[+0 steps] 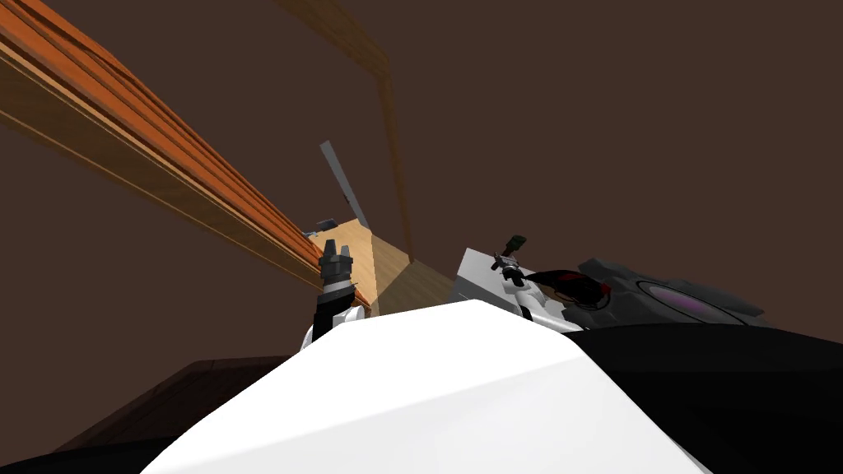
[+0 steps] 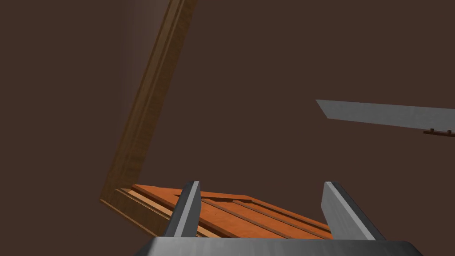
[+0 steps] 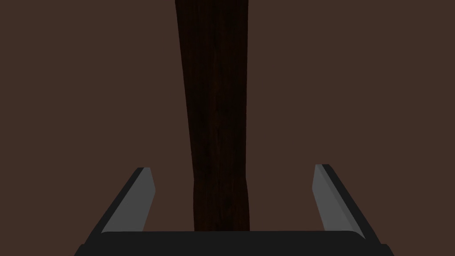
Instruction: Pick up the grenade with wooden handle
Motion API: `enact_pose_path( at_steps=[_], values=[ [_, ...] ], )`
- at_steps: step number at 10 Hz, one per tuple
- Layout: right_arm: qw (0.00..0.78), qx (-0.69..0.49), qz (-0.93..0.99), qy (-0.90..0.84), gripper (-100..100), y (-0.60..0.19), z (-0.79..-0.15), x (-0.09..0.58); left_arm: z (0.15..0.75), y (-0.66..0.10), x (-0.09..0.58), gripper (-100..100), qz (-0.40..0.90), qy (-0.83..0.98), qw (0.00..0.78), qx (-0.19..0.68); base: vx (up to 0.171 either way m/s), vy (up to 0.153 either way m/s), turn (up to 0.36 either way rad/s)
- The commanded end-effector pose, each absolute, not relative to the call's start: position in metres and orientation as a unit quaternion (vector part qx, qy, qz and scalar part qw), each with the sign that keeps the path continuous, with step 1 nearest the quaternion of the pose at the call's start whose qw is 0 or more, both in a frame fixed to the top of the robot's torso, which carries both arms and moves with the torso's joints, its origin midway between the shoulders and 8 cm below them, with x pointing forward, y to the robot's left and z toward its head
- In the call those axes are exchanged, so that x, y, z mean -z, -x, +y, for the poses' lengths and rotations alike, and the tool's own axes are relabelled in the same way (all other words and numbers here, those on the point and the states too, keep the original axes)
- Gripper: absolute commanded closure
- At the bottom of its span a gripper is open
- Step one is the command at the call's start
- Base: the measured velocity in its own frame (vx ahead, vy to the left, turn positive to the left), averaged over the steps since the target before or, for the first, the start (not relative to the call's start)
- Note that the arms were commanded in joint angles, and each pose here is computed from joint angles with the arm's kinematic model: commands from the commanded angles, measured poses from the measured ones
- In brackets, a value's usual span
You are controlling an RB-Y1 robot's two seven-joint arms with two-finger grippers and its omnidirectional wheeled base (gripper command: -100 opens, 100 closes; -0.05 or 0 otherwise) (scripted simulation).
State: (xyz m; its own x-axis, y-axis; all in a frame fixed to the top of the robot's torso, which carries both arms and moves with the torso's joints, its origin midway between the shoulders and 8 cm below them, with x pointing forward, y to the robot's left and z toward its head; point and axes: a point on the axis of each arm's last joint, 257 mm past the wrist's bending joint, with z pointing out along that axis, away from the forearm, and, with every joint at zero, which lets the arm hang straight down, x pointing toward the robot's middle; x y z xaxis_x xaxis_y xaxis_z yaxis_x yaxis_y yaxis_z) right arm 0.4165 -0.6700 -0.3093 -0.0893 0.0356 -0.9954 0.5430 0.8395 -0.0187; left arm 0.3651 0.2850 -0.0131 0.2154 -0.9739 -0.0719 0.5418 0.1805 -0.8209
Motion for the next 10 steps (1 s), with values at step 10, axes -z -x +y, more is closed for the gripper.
enact_pose_path(
  at_steps=[10],
  values=[
    [0.639, 0.225, 0.696, -0.237, -100, -0.392, -0.717, 0.301, 0.285, -0.365, 0.013, 0, 0.316, 0.342, 0.700, 0.541, -0.024, 0.012, 0.073]
  ],
)
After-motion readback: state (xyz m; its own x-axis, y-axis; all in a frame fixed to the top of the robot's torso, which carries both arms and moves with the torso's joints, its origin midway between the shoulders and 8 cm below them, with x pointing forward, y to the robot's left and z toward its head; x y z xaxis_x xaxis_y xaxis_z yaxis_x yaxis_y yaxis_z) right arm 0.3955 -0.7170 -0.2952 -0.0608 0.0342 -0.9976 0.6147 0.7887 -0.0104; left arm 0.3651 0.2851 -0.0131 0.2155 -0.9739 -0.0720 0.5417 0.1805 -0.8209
